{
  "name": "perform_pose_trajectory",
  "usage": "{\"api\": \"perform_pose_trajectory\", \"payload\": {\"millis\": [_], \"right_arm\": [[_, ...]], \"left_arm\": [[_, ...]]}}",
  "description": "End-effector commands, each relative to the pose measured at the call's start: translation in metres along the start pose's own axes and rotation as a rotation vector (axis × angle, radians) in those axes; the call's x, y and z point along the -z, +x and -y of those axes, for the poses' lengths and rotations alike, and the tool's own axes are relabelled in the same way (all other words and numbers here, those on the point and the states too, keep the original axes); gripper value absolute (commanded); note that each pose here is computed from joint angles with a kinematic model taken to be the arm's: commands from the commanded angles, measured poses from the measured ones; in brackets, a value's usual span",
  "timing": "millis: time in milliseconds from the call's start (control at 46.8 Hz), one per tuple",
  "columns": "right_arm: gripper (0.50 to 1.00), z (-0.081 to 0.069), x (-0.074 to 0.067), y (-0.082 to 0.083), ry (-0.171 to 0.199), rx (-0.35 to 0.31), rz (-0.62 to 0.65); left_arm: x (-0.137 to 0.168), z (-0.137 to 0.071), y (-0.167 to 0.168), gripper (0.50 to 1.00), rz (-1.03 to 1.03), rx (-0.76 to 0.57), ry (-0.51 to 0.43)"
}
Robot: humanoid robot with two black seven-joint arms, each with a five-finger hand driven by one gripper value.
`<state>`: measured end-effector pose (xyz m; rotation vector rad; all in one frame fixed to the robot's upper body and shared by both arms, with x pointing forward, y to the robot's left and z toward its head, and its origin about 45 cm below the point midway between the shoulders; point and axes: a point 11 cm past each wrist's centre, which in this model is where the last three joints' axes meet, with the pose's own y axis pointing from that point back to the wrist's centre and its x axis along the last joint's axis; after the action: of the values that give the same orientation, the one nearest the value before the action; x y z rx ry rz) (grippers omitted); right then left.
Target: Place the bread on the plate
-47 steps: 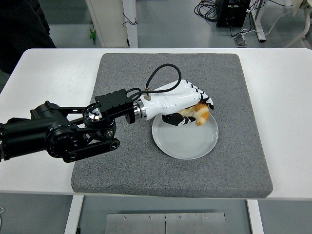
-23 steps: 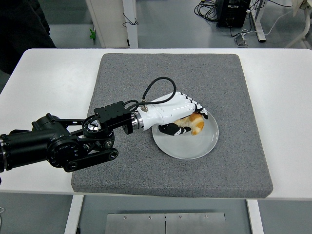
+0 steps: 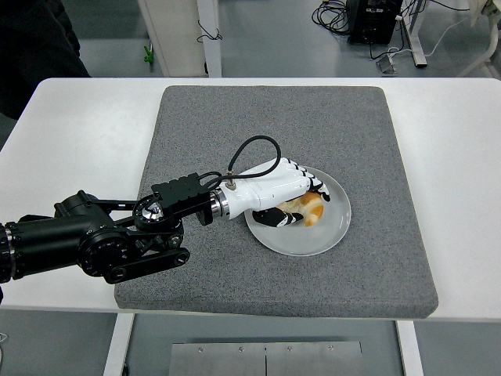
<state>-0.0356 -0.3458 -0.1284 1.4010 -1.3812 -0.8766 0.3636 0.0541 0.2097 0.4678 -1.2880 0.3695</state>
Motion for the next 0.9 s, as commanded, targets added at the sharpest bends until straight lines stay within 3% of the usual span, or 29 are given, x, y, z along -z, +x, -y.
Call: {"api": "perform_pose_trajectory", "payload": {"millis": [0,876], "right_arm": [[1.000,0.000,-0.001,0.000,-0.002,0.000,0.000],[1.000,0.000,0.000,0.000,0.000,0.000,0.000]], "left_arm": [[0.000,0.000,0.000,0.616,0.001,0.000,0.000],[-0.007,0.014,-0.019,0.631,-0.029,-0.005,0.011]]}}
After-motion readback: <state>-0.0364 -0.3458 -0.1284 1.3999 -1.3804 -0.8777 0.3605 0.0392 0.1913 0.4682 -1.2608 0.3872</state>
